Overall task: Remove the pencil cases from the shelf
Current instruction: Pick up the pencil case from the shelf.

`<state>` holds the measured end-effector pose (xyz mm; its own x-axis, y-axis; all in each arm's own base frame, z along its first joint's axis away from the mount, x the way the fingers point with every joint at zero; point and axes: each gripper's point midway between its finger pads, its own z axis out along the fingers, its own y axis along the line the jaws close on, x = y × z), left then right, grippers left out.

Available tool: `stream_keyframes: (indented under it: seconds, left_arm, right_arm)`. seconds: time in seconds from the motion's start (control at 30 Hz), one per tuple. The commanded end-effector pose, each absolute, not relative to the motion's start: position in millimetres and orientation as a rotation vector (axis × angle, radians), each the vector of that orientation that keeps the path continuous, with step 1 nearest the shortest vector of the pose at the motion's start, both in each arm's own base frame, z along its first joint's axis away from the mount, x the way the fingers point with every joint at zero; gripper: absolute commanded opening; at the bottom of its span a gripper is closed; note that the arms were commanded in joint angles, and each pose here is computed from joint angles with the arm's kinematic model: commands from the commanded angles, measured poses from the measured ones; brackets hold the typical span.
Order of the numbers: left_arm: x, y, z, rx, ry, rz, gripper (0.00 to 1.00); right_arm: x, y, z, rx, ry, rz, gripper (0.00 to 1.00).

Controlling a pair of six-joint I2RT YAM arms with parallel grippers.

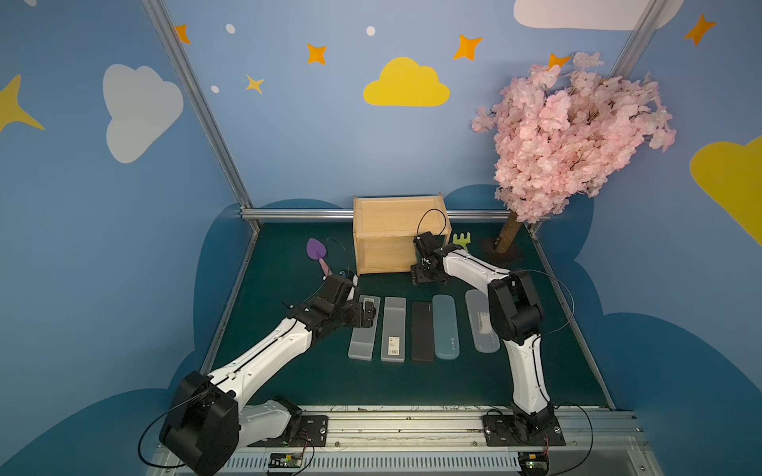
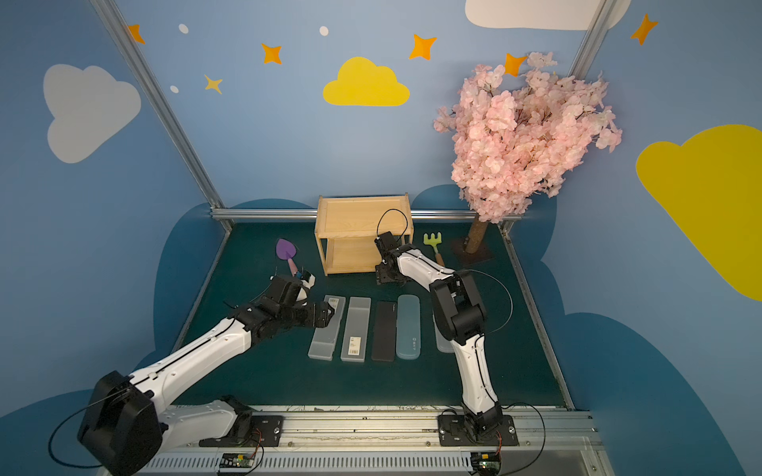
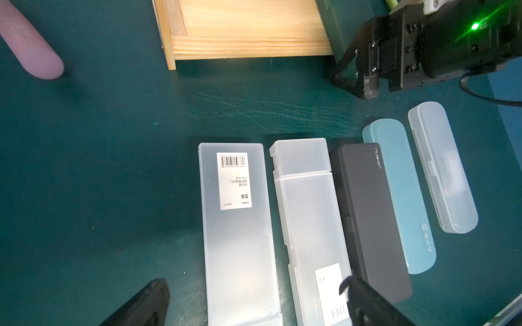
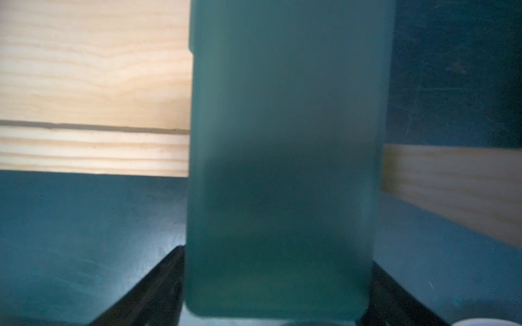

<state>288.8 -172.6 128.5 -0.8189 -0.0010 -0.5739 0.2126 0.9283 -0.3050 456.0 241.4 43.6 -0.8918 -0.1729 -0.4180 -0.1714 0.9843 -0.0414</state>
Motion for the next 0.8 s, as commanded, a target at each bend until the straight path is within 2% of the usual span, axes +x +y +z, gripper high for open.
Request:
stream_keyframes:
  seconds: [0.0, 0.07, 0.17, 0.3, 0.77]
  left_arm:
    - [286.9, -166.7, 128.9, 0.137, 2.490, -0.467, 1.00]
    - [286.6, -166.8, 129.0, 0.139, 2.490, -0.466, 1.00]
    - [286.5, -166.8, 131.0, 0.135, 2.485, -0.474, 1.00]
    - [287.2, -168.5, 134.7, 0.127, 2.478, -0.503, 1.00]
    - [300.9, -183.8, 149.9, -0.006, 2.546, -0.668, 1.00]
  right_arm:
    - [463.5, 245.8, 44.3, -0.241, 2.675, -0.008, 0.77]
    - [463.0, 246.2, 44.0, -0.245, 2.676, -0.009, 0.75]
    - [461.0, 245.5, 46.1, -0.251, 2.680, -0.010, 0.66]
    - [451.9, 245.2, 52.3, -0.260, 2.681, -0.008, 0.60]
    - [366.6, 255.9, 111.2, -0.423, 2.595, 0.016, 0.58]
